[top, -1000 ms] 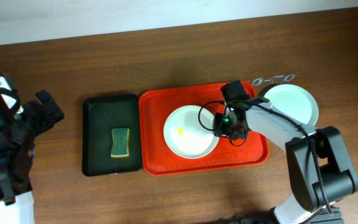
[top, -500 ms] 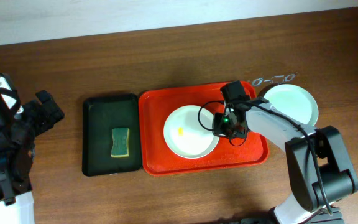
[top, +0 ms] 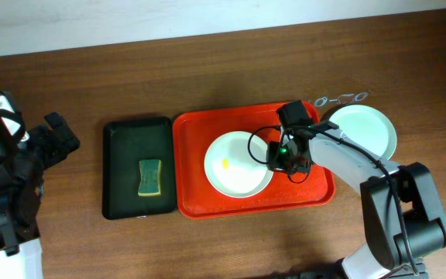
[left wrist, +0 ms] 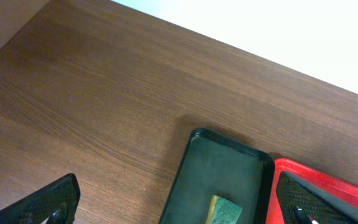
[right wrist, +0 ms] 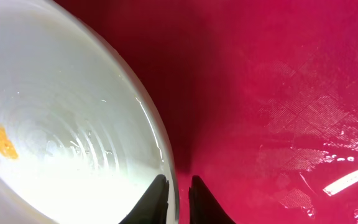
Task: Clean dirty plates on tray and stack at the side
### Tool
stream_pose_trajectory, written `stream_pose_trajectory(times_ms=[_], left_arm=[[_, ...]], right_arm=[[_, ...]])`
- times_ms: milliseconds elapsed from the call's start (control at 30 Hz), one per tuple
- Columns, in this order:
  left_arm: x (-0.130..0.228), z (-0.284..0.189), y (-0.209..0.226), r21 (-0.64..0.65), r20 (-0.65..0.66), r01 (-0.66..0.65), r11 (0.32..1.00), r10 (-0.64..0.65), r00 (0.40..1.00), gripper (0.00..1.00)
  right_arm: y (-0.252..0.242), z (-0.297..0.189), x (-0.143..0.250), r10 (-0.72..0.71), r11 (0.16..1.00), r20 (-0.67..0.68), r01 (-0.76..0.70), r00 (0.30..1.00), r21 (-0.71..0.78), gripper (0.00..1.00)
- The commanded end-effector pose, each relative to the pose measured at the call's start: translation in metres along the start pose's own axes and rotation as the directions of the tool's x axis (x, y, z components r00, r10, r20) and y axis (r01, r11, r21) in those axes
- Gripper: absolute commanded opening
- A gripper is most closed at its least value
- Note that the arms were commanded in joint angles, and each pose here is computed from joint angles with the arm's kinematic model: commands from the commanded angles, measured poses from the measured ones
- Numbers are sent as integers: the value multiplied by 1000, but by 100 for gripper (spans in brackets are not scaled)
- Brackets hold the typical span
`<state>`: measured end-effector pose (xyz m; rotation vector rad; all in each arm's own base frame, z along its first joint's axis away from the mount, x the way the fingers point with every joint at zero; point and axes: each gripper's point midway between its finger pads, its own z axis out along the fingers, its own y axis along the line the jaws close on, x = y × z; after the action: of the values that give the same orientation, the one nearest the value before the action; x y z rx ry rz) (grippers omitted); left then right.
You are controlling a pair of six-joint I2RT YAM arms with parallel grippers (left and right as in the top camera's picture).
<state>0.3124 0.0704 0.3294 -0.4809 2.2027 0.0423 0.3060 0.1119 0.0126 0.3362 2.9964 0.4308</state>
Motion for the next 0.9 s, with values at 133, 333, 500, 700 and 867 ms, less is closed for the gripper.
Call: stream_pose_trajectory(times_ms=[133,333,500,700,867], left_arm=[[-3,-2,0,3,10,14,1000,-14,1000,99],[-3,-2,0,3,10,14,1000,-14,1000,99],[-3,-2,0,3,10,14,1000,-14,1000,99],[-3,-2,0,3,10,14,1000,-14,1000,99],[-3,-2,0,3,11,14,1000,-15,1000,99]], right_arm=[[-6,-4,-2,-2,1000,22,1,1000,24,4],[-12,-2,-3,-1,998,28,-1,1000,57,11],[-12,-2,-3,-1,998,27,-1,1000,56,11],[-14,0,0,0,998,21,-2,1000,60,4],[-21,10,6,0,998,27,-2,1000,65,4]])
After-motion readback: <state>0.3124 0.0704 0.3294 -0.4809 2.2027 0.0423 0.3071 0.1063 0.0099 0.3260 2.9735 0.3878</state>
